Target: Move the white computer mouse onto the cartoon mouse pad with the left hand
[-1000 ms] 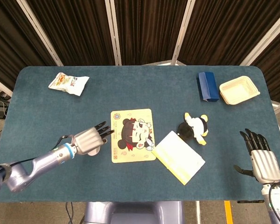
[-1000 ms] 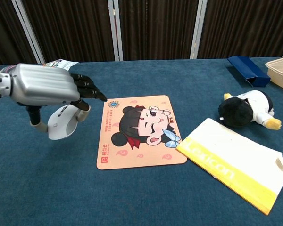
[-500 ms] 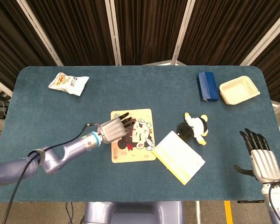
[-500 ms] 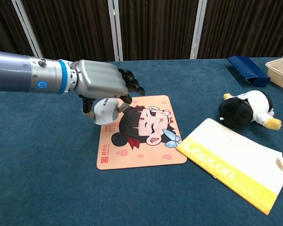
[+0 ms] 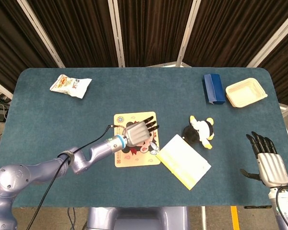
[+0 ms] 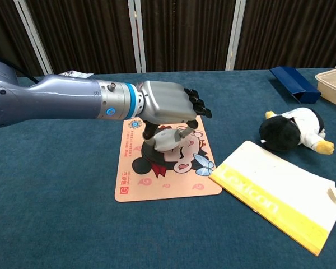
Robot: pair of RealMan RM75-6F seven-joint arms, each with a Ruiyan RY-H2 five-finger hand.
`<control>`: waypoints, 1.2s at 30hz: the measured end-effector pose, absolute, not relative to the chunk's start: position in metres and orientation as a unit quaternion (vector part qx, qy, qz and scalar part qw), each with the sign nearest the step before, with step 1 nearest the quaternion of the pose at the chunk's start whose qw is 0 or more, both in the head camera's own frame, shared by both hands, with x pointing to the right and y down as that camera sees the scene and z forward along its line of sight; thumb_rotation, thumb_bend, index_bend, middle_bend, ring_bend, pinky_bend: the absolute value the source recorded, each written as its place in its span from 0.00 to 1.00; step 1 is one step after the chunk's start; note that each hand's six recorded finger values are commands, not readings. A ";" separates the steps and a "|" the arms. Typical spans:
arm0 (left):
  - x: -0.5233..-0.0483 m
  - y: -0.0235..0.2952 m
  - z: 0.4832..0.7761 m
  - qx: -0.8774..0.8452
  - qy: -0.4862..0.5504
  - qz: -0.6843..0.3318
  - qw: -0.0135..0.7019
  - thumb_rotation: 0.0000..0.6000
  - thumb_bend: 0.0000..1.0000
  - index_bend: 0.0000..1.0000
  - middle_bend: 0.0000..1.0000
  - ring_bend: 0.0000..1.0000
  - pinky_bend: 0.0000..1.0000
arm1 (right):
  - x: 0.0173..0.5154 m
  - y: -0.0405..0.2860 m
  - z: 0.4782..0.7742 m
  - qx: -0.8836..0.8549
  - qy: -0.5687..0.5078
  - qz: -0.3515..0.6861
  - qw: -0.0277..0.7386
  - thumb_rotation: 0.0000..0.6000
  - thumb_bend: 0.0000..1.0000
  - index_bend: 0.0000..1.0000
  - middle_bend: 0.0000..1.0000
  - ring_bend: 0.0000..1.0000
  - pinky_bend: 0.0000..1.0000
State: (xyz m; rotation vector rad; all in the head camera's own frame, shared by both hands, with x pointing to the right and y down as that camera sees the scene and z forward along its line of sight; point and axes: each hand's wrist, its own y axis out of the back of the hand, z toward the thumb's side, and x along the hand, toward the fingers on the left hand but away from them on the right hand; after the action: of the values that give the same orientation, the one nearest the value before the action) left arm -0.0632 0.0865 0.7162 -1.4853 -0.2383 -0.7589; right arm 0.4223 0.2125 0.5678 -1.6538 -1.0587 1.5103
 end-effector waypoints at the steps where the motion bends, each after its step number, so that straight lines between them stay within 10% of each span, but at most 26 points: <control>1: -0.061 0.088 0.718 -0.657 -0.108 -0.335 0.667 1.00 0.20 0.60 0.00 0.00 0.00 | 0.422 0.212 0.568 -0.631 -0.404 0.576 0.326 1.00 0.11 0.00 0.00 0.00 0.00; 6: -0.057 0.095 0.725 -0.657 -0.121 -0.328 0.668 1.00 0.20 0.53 0.00 0.00 0.00 | 0.423 0.213 0.568 -0.631 -0.404 0.577 0.325 1.00 0.11 0.00 0.00 0.00 0.00; 14: -0.060 0.093 0.724 -0.660 -0.113 -0.330 0.665 1.00 0.18 0.02 0.00 0.00 0.00 | 0.422 0.213 0.567 -0.631 -0.404 0.576 0.325 1.00 0.11 0.00 0.00 0.00 0.00; 36: -0.130 0.075 0.644 -0.674 0.027 -0.347 0.651 1.00 0.14 0.00 0.00 0.00 0.00 | 0.423 0.214 0.567 -0.628 -0.405 0.578 0.329 1.00 0.11 0.00 0.00 0.00 0.00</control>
State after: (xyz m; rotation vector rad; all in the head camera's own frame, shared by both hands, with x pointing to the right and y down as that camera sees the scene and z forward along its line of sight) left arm -0.1298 0.0747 0.6437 -1.5307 0.0605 -0.7879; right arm 0.4231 0.2137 0.5668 -1.6424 -1.0599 1.5113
